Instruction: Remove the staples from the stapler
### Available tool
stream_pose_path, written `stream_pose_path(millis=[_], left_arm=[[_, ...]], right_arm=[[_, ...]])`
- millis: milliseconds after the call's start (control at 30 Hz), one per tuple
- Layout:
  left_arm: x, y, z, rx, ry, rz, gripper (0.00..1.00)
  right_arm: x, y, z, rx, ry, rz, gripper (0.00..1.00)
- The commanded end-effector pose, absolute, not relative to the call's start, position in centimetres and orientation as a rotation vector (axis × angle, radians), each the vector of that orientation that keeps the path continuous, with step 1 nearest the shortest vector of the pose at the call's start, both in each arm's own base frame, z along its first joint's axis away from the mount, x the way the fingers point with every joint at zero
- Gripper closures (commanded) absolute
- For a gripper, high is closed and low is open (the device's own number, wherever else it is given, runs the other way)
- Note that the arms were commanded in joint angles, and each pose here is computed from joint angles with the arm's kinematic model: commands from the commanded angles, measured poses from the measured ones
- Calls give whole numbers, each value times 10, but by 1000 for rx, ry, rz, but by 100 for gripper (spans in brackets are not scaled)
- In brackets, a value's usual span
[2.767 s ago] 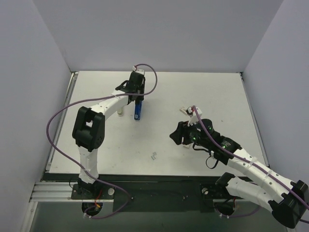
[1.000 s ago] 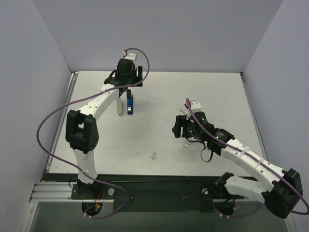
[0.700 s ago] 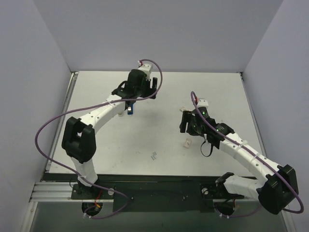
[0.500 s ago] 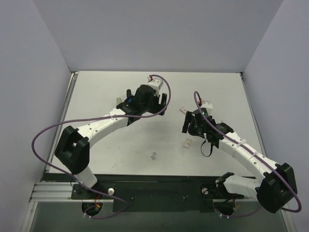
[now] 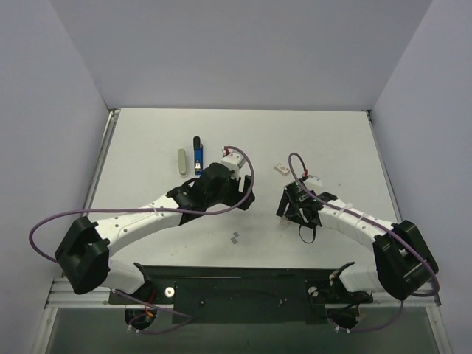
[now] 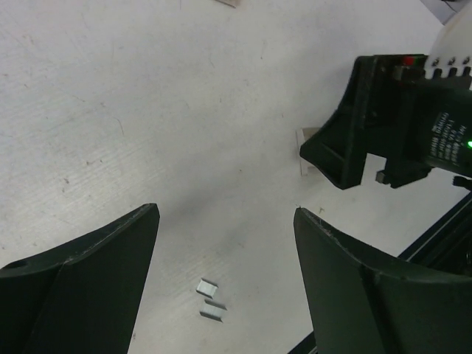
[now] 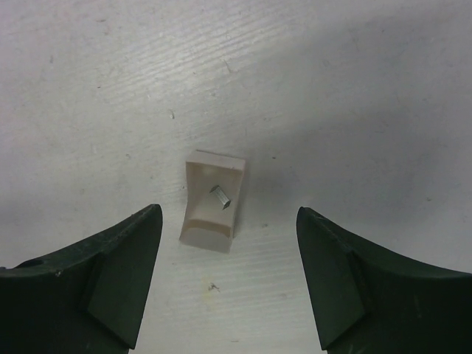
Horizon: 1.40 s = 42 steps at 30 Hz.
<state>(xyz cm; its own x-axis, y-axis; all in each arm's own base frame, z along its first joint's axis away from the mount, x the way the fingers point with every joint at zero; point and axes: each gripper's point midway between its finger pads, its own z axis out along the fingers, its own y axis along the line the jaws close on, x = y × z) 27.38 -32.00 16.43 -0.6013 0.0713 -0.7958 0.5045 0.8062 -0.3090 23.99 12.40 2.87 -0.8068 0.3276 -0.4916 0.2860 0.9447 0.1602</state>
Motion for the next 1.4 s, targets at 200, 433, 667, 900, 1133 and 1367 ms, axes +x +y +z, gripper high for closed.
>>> stream_pose_path(millis=[200,433,667,900,1133,1367], left_arm=[[247,-324,176,464,2091,-749,15],[243,-327,170,501,2100,-735,14],[244,-329,168,505,2099,-729,14],[245,-329,167,507,2102,-724,14],[245,-326,171,497,2090,-722,14],[245,-317,182,464,2058,-709,14]], right_arm=[[253,134,5,523,2560,120,30],[262,146,0,483,2585,145,29],[261,166,-1,420,2627,213,29],[254,191,4,311,2650,260,29],[265,199,23,222,2583,272,29],[270,216,54,41,2511,291,29]])
